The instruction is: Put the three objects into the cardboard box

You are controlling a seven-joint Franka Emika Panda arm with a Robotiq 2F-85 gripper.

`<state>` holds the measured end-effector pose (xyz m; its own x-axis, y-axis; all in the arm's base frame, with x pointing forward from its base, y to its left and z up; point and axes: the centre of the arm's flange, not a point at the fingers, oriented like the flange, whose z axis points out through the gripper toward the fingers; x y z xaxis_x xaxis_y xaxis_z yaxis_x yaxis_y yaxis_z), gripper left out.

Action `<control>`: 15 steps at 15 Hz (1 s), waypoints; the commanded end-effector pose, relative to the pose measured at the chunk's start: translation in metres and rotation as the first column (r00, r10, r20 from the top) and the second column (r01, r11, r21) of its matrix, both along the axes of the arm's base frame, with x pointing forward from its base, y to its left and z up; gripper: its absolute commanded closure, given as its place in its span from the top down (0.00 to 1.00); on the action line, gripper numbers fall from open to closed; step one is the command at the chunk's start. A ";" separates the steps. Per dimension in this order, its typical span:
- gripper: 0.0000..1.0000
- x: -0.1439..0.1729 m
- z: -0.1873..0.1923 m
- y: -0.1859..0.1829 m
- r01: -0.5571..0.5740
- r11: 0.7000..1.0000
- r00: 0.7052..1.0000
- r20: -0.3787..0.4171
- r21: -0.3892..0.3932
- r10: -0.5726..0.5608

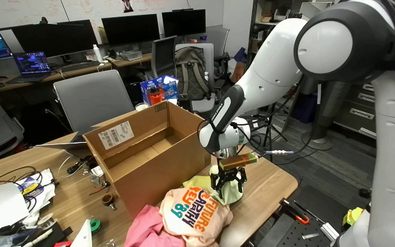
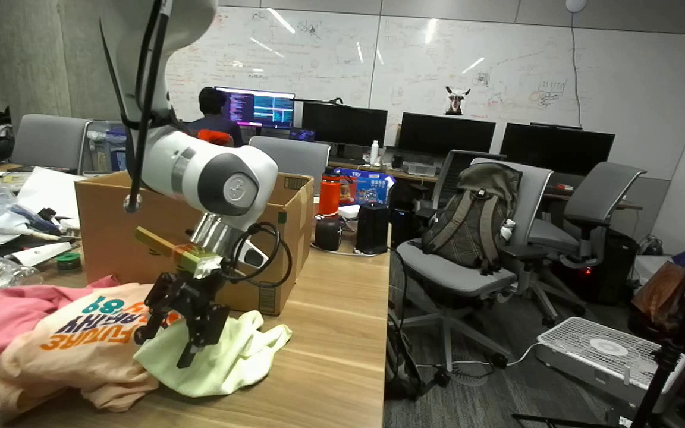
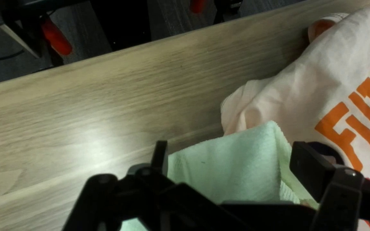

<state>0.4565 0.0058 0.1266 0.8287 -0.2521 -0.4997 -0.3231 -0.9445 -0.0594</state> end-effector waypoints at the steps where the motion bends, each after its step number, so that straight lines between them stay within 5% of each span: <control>1: 0.69 0.012 0.009 -0.002 -0.011 1.000 1.000 0.025 0.002 0.011; 10: 0.00 0.033 0.046 -0.012 0.018 0.999 0.994 0.110 -0.033 -0.014; 15: 0.01 0.038 0.069 -0.019 0.026 0.998 0.987 0.159 -0.053 -0.018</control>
